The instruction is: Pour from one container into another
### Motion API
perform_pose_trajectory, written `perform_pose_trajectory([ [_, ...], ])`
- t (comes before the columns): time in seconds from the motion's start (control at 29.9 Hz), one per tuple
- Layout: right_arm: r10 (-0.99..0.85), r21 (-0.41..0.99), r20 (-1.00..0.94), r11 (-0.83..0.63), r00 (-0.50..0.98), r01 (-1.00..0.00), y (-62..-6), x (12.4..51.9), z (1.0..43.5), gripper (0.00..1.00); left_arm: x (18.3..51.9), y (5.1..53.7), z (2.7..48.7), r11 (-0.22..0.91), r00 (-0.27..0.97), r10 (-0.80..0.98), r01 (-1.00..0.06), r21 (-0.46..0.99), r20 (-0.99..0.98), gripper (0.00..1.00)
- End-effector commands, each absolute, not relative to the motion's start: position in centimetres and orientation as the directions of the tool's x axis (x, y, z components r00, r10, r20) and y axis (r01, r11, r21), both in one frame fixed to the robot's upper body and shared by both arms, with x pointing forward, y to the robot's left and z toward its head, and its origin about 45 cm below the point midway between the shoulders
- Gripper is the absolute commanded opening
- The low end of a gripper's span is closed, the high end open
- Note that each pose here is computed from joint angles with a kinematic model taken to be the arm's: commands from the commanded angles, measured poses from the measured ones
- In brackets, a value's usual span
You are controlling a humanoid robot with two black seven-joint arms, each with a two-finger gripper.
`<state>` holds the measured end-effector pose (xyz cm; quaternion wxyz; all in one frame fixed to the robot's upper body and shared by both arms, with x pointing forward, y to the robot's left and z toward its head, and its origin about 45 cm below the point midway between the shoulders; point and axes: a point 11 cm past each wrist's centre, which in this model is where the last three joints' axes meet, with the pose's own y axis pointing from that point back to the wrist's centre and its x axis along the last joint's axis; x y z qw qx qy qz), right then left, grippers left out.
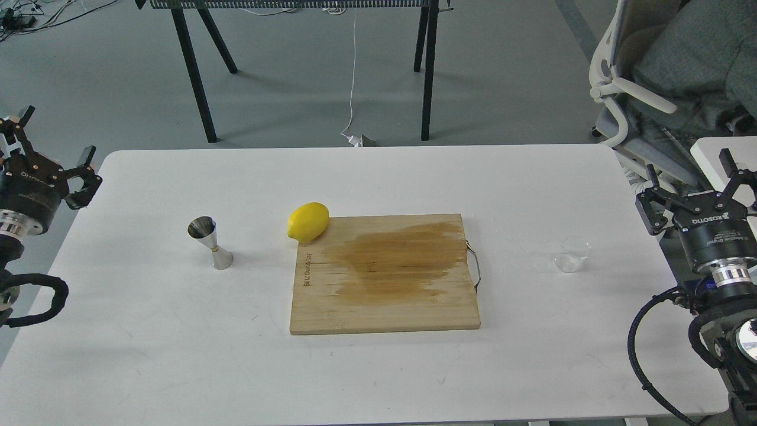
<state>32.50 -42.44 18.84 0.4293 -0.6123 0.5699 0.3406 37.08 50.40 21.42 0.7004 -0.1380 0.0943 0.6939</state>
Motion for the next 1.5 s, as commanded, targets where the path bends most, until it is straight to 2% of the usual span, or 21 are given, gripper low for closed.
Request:
perform_pose_trajectory([
  [0.0, -0.405, -0.144, -0.906, 0.020, 0.123, -0.989, -42.5, 32.5, 19.0, 0.99, 36.9, 50.9, 22.1, 0.053, 0.058, 0.979, -0.998, -0.029, -0.193, 1.00],
  [0.33, -0.414, -0.151, -0.901, 0.022, 0.128, -0.988, -42.9, 32.5, 19.5, 0.99, 38.8, 47.6, 23.9, 0.270, 0.276, 0.952, -0.961, 0.064, 0.133, 1.00],
  [0.53, -0.415, -0.145, -0.902, 0.028, 0.121, -0.989, -43.1, 32.5, 19.3, 0.99, 39.2, 42.9, 24.4, 0.464, 0.497, 0.784, -0.867, 0.181, 0.372, 1.00],
  [0.74, -0.417, -0.141, -0.901, 0.030, 0.116, -0.990, -43.2, 32.4, 19.2, 0.99, 38.5, 39.5, 24.5, 0.565, 0.597, 0.676, -0.796, 0.216, 0.433, 1.00],
  [0.84, -0.420, -0.138, -0.901, 0.032, 0.112, -0.990, -43.3, 32.2, 19.1, 0.99, 38.5, 39.7, 25.0, 0.516, 0.528, 0.663, -0.836, 0.187, 0.531, 1.00],
  [1.14, -0.423, -0.130, -0.900, 0.035, 0.103, -0.991, -43.5, 32.0, 18.8, 0.99, 35.4, 41.4, 23.1, 0.397, 0.384, 0.569, -0.903, 0.166, 0.727, 1.00],
  [1.47, -0.425, -0.129, -0.900, 0.036, 0.101, -0.991, -43.6, 32.0, 18.8, 0.99, 32.5, 41.0, 20.8, 0.334, 0.258, 0.504, -0.938, 0.089, 0.824, 1.00],
])
